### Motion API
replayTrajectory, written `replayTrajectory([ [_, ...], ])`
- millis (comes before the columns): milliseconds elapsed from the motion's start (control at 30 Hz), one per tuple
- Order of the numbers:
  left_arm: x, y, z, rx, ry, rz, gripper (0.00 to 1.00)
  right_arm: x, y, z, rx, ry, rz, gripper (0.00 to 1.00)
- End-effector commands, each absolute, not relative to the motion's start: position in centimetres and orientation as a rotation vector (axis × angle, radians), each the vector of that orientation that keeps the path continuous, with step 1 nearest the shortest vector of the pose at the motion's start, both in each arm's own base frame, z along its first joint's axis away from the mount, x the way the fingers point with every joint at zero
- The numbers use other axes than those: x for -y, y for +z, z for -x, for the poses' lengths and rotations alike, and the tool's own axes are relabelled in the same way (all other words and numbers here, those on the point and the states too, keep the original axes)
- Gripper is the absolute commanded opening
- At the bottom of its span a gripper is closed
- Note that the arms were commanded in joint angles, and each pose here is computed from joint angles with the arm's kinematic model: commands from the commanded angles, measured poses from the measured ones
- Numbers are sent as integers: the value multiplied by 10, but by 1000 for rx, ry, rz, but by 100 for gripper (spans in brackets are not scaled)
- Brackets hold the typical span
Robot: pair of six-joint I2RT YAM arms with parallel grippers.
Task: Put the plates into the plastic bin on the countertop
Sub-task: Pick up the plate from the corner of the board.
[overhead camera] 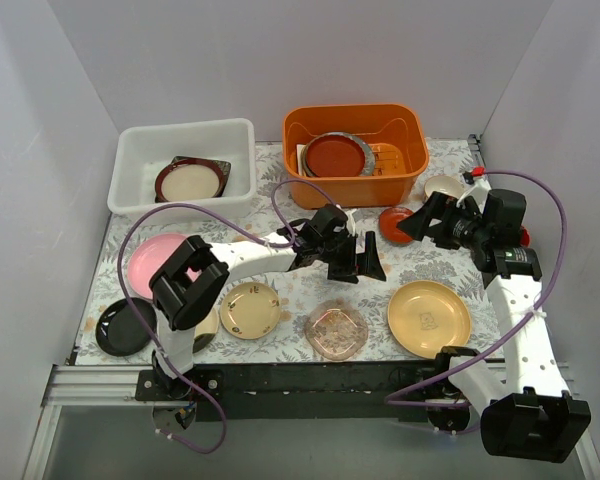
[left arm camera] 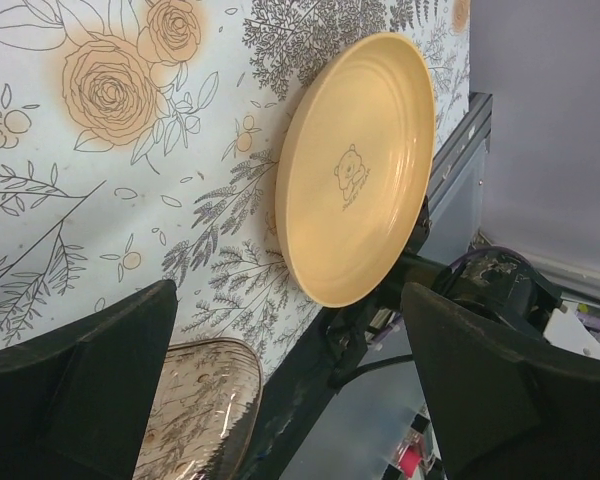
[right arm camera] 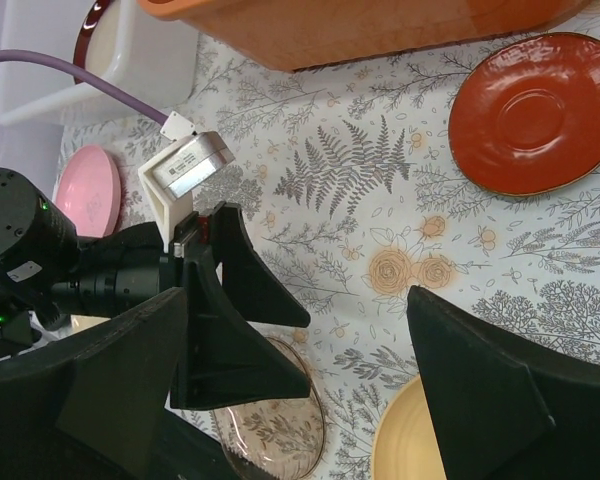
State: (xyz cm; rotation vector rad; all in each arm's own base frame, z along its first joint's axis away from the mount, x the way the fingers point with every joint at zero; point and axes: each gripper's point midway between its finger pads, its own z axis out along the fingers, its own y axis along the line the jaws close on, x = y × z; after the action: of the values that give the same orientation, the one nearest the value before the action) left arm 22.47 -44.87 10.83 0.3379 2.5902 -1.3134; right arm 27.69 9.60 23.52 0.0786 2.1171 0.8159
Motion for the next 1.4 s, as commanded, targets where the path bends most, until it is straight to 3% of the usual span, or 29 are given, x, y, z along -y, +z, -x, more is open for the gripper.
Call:
replayTrajectory([
  [0,455,110,-226,-2553,-1333,-331,94,-97,263,-276,-2041,840,-34,98],
  [700,494,69,-187,-2625,-1371,-441,89,-91,262,-277,-2040,871,-75,98],
  [1267,517,43,-153,-2690,-1371,-513,75,-88,256,-277,-2046,881,-98,98],
  [1367,521,43,-154,-2671,-1384,-507,65,-87,255,-277,-2047,884,-99,98],
])
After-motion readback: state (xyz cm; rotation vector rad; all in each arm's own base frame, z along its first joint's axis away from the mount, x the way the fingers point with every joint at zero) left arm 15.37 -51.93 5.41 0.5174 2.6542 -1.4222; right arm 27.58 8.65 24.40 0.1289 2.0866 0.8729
